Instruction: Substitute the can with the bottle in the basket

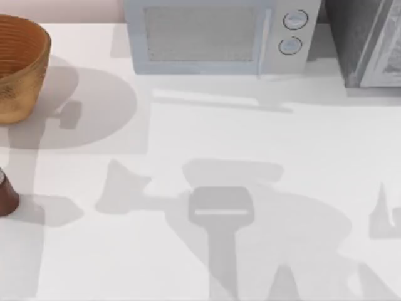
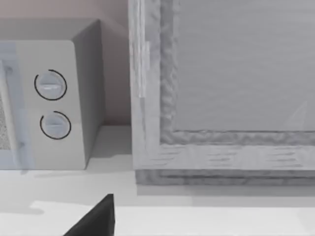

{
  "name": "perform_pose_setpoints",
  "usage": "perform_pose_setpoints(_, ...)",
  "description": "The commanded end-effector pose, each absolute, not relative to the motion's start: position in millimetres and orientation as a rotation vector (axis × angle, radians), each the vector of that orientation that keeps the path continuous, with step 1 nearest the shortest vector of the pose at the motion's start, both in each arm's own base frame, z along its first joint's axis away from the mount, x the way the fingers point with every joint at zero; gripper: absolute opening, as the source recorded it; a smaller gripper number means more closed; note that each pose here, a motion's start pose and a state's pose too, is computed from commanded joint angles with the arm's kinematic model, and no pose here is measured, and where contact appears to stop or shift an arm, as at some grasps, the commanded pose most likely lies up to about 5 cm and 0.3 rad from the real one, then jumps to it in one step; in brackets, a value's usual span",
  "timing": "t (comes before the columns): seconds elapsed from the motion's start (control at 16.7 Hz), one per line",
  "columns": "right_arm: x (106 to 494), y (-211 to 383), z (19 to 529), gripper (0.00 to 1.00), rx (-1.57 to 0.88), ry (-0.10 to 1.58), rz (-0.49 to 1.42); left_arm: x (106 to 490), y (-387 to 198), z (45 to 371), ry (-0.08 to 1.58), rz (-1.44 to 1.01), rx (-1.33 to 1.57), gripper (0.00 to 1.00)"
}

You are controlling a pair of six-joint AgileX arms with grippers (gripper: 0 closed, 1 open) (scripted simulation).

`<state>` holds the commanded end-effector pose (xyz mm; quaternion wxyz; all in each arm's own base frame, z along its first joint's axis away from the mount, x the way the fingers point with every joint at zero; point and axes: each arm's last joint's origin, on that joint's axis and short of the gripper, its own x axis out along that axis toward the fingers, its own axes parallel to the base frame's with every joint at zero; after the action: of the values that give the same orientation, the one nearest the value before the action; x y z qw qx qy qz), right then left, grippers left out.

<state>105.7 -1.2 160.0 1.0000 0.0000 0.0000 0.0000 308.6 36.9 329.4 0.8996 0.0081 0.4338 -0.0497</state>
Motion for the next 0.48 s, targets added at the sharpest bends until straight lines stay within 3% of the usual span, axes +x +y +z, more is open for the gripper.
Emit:
perform_pose_setpoints(0.18, 106, -1, 160, 1.00, 0.000, 0.000, 0.000, 375, 60, 314, 1.048, -0.131, -0.023, 1.00)
perform_pose_setpoints(0.48, 106, -1, 160, 1.00, 0.000, 0.000, 0.000, 455, 103, 253, 1.245, -0.167, -0.112, 1.00)
